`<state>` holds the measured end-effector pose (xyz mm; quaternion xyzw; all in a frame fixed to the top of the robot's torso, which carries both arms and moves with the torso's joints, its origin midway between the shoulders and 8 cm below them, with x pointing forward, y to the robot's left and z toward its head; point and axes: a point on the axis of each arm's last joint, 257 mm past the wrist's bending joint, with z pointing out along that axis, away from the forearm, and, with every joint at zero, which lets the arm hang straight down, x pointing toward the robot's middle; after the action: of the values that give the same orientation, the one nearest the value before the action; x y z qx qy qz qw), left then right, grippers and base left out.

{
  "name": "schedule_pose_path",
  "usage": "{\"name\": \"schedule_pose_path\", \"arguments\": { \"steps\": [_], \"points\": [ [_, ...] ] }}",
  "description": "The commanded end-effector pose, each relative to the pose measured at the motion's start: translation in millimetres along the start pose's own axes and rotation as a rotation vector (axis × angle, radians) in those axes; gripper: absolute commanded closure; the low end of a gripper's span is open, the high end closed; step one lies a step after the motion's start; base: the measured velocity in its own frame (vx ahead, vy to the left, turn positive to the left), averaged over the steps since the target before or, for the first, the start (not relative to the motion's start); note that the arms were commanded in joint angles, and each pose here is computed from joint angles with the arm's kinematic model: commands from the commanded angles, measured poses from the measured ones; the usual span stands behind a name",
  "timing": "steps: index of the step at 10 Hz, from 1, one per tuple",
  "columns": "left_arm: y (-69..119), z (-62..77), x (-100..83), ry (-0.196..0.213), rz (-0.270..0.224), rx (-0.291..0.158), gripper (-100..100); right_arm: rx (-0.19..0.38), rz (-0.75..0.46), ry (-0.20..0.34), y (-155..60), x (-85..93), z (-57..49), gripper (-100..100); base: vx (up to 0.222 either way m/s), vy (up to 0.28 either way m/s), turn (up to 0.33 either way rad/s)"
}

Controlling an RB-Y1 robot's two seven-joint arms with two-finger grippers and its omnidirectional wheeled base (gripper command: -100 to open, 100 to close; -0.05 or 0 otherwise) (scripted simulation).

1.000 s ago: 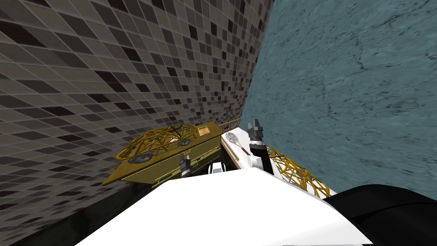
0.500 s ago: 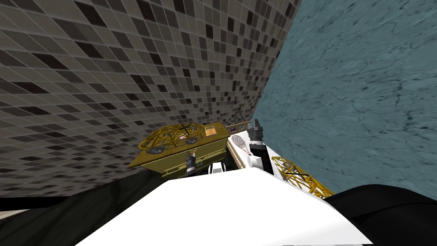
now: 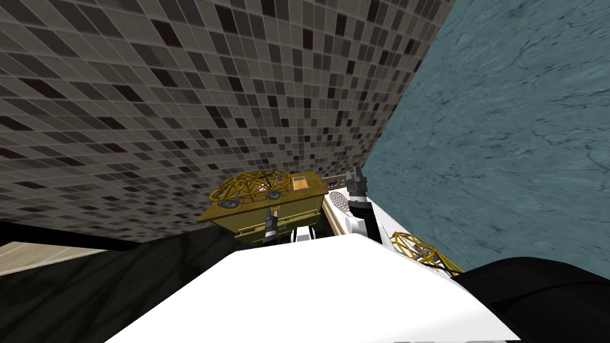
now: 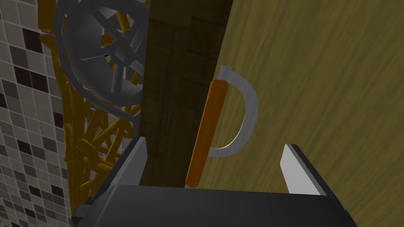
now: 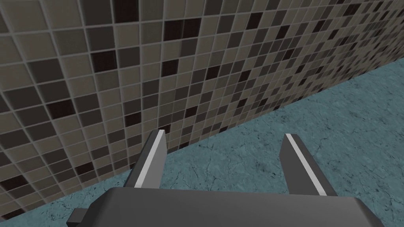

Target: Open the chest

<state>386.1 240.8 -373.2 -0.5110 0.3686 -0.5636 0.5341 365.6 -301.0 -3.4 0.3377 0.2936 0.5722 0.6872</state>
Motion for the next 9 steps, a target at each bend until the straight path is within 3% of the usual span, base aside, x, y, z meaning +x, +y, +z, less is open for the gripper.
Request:
{"name": "schedule_pose_path", "arguments": {
  "steps": [1,3,4,5,7,9],
  "points": [
    [3.8,4.4,38.8,0.099,-0.018,-0.017,-100,0.000,0.000,0.000,0,-0.1,-0.1,0,0.073,-0.013,0.474],
    [2.1,4.6,36.1,0.090,-0.017,-0.016,-100,0.000,0.000,0.000,0,0.0,0.0,0,0.036,-0.014,0.125],
    [1.6,3.2,20.0,0.051,-0.010,-0.008,100,0.000,0.000,0.000,0,0.0,0.0,0,-0.036,0.002,-0.386],
    [1.6,3.2,20.0,0.051,-0.010,-0.008,100,0.000,0.000,0.000,0,0.1,0.1,0,-0.043,0.020,-0.201],
    [-3.5,-1.4,-17.6,-0.044,0.007,0.008,100,0.000,0.000,0.000,0,0.1,0.1,0,-0.077,0.017,-0.405],
    [-3.5,-1.4,-17.6,-0.044,0.007,0.008,100,0.000,0.000,0.000,0,0.0,0.0,0,-0.042,0.006,-0.109]
  ]
}}
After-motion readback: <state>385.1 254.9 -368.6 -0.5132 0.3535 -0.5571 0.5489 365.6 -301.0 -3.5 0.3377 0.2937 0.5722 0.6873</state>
